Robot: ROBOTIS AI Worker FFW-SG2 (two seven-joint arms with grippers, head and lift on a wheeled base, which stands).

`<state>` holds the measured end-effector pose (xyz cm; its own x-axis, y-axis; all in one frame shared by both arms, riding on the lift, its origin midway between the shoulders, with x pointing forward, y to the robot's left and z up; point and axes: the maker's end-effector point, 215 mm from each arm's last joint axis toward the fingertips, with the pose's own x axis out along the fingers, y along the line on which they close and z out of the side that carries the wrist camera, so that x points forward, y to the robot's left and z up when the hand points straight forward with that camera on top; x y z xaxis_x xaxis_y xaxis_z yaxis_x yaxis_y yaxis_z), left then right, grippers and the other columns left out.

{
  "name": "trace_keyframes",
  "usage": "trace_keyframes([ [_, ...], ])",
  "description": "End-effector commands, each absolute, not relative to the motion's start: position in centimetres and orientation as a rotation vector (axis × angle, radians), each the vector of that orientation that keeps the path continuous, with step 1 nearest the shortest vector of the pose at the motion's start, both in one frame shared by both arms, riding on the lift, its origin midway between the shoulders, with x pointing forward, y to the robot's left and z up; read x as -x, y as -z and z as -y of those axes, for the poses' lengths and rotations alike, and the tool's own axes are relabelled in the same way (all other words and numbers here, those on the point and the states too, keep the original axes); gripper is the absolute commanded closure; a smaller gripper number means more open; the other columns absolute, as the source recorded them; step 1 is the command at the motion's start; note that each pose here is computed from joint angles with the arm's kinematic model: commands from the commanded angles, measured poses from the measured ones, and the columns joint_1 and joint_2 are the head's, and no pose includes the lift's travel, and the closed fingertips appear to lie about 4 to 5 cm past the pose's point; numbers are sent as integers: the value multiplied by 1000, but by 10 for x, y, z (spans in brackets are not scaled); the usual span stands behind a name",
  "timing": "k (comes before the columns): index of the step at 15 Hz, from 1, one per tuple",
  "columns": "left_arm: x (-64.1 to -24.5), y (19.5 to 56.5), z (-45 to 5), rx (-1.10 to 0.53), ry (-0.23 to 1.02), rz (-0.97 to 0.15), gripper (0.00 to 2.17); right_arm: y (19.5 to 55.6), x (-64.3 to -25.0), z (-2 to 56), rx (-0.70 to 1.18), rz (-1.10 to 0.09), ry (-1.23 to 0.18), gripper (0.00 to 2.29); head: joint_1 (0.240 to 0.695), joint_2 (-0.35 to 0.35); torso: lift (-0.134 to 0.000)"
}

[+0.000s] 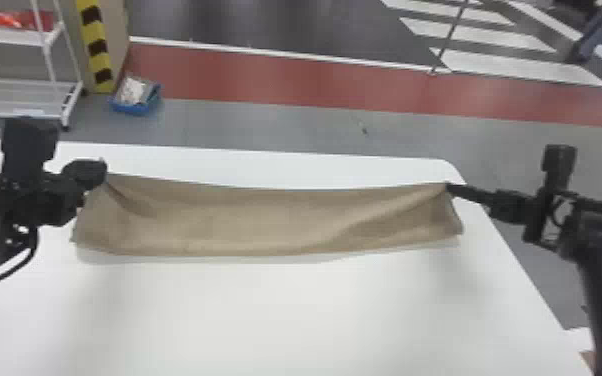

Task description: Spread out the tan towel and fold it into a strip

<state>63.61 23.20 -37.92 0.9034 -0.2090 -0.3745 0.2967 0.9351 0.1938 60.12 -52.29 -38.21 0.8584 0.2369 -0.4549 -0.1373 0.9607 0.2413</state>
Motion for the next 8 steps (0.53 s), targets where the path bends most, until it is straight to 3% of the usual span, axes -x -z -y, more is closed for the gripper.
trace_keyframes([
  [1, -636, 379, -232, -251, 264, -359, 1447, 379, -599, 530, -210, -498, -188, 1585, 688, -249, -124],
  [8, -651, 377, -229, -269, 254, -353, 1447, 376, -615, 523, -185, -508, -185, 1585, 675, -253, -124],
])
